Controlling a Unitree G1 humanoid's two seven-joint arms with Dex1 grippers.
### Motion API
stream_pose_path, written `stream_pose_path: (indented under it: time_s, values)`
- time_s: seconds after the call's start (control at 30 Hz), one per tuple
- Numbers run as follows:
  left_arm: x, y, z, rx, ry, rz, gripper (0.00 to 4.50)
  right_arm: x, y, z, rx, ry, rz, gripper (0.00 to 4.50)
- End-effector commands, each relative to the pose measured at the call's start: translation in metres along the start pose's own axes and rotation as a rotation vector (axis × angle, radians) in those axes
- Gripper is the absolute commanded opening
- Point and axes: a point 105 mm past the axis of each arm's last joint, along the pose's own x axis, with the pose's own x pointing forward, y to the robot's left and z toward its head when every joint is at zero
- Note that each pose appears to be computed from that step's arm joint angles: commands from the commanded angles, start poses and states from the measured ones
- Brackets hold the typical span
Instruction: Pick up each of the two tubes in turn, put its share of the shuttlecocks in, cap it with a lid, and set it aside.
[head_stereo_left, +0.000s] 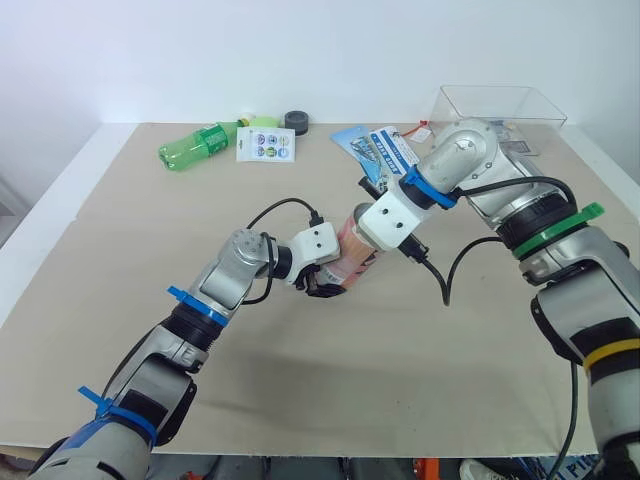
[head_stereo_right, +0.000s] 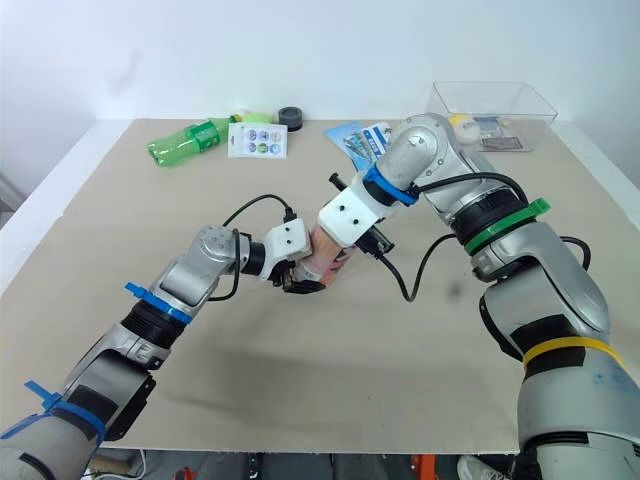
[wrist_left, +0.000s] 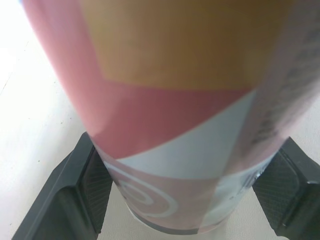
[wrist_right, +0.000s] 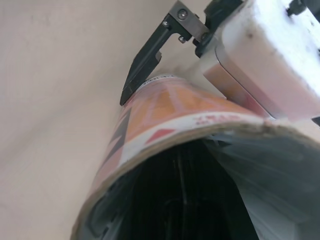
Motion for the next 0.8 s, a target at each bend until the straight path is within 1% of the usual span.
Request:
stream_pose_path:
  time_s: [0.03, 0.13, 0.33, 0.57, 0.7, 0.77, 0.8]
  values:
    - [0.005, -0.002, 0.016, 0.034, -0.045, -0.006, 3.62, 0.002, -0.005, 0.011, -0.060, -0.025, 0.039, 0.06]
    - [0.006, -0.002, 0.015, 0.033, -0.045, -0.007, 3.62, -0.003, -0.010, 0.013, -0.053, -0.037, 0.019, 0.06]
    - [0.005, -0.003, 0.013, 0.027, -0.043, -0.010, 3.62, -0.035, -0.014, 0.020, 0.009, -0.083, -0.075, 0.06]
    - [0.001, 0.001, 0.008, 0.023, -0.032, -0.005, 3.62, -0.072, -0.006, 0.031, 0.076, -0.119, -0.152, 0.06]
    - [0.001, 0.001, 0.008, 0.022, -0.030, -0.007, 3.62, -0.088, 0.001, 0.026, 0.133, -0.106, -0.201, 0.06]
    - [0.002, 0.001, 0.008, 0.021, -0.031, -0.007, 3.62, -0.096, 0.001, 0.025, 0.176, -0.127, -0.238, 0.06]
    - [0.002, 0.001, 0.008, 0.015, -0.039, -0.002, 3.62, -0.103, 0.002, 0.023, 0.236, -0.173, -0.285, 0.06]
